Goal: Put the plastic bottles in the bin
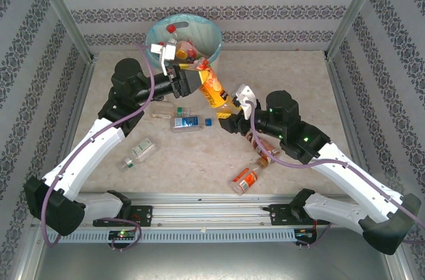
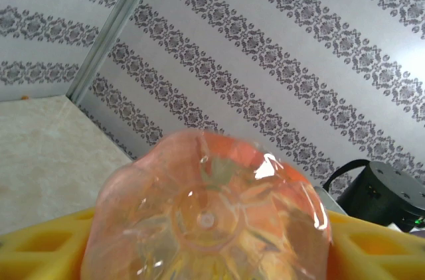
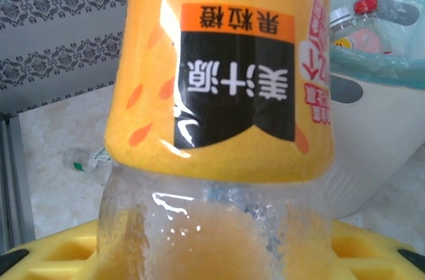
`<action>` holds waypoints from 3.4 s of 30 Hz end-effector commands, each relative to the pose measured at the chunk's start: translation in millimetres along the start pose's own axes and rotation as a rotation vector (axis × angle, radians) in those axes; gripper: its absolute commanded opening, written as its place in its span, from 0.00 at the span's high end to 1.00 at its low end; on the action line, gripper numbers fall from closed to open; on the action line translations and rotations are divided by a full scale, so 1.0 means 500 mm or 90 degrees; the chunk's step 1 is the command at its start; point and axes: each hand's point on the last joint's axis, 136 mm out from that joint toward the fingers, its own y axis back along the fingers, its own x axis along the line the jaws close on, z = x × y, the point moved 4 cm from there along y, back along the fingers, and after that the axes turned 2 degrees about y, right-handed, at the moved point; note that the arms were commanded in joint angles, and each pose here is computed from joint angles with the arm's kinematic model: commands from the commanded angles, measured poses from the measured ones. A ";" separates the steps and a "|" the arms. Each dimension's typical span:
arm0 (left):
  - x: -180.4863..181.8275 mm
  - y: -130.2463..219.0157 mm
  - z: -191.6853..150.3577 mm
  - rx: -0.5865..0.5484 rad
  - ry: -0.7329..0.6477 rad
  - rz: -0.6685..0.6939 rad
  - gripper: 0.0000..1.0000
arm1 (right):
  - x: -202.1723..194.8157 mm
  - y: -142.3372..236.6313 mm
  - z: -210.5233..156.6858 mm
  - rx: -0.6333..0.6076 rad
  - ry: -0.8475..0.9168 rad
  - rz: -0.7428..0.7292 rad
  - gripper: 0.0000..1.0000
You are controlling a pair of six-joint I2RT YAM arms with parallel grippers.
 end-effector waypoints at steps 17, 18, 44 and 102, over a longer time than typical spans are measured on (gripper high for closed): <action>0.025 0.031 0.209 -0.219 -0.225 0.255 0.58 | -0.040 0.077 0.081 -0.102 0.030 -0.159 0.02; 0.031 0.030 0.228 -0.229 -0.246 0.280 0.58 | -0.044 0.083 0.081 -0.105 0.032 -0.171 0.02; 0.397 -0.116 0.199 -0.096 -0.286 0.458 0.58 | -0.066 0.130 0.066 -0.100 0.044 -0.253 0.02; 0.404 -0.054 0.196 -0.047 -0.143 0.482 0.73 | -0.068 0.090 0.026 -0.062 0.034 -0.239 0.02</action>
